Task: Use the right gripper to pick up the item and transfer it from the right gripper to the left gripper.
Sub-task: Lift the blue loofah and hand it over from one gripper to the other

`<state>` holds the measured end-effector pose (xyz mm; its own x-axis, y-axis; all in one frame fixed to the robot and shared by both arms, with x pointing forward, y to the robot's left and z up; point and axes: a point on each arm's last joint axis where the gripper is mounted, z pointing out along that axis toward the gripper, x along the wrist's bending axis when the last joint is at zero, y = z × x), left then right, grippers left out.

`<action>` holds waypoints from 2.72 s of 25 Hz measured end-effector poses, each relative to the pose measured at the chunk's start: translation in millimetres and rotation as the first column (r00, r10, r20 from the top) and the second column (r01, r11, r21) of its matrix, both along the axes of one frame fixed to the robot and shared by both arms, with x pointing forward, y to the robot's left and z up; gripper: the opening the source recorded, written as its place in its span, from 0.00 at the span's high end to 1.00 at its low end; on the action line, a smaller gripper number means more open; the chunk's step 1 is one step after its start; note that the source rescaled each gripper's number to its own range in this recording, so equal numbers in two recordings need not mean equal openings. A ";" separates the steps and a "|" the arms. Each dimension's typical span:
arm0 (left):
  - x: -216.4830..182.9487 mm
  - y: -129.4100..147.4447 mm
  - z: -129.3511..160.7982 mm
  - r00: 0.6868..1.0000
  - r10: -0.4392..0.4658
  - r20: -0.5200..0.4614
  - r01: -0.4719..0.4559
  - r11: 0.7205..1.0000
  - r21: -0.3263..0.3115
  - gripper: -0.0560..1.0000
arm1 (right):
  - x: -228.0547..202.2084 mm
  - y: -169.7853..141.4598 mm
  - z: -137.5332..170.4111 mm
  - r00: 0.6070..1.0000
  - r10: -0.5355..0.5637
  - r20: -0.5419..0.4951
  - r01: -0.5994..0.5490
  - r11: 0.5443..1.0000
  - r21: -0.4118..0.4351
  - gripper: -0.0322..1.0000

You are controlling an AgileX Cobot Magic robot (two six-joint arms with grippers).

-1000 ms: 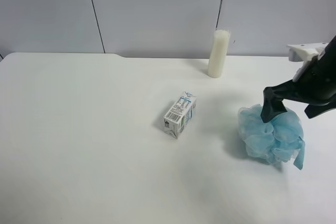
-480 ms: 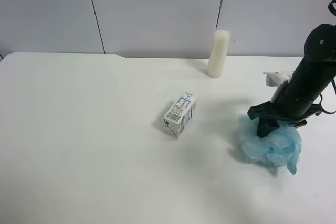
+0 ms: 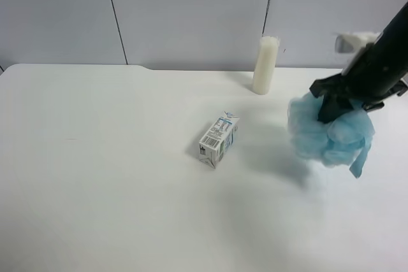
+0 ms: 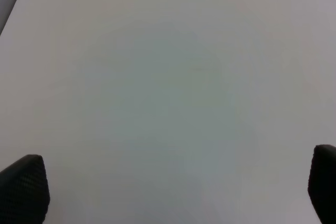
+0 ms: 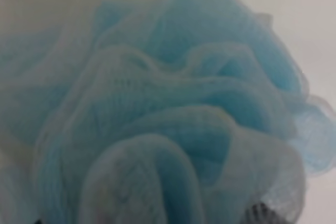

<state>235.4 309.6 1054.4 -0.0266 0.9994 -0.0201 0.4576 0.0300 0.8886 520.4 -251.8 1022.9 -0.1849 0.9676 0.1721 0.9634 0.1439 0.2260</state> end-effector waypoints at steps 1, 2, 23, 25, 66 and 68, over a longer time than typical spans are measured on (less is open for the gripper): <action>2.3 -0.7 0.0 1.000 -0.011 -0.016 0.011 1.000 0.009 0.00 | -3.9 5.7 13.2 0.999 0.027 0.034 -0.027 1.000 0.004 0.71; 5.4 -1.9 -0.2 0.999 -0.029 -0.038 0.029 0.999 0.021 0.00 | -6.8 11.4 24.0 0.997 0.052 0.062 -0.053 0.999 0.008 0.72; 83.4 -60.1 28.6 0.730 -0.644 -0.228 0.679 0.721 0.138 0.00 | -49.3 151.2 79.7 0.854 0.415 0.315 -0.479 0.863 0.161 0.93; 93.7 -73.3 30.0 0.681 -0.691 -0.242 0.730 0.669 0.141 0.00 | -51.6 161.7 77.4 0.846 0.429 0.317 -0.499 0.846 0.187 0.93; 169.1 -183.2 5.2 0.488 -0.823 -0.291 0.872 0.446 0.201 0.92 | -61.3 198.8 85.3 0.787 0.422 0.450 -0.592 0.722 0.358 0.07; 169.1 -183.2 5.2 0.488 -0.823 -0.291 0.872 0.446 0.201 0.92 | -61.0 198.5 85.0 0.783 0.426 0.452 -0.595 0.724 0.349 0.03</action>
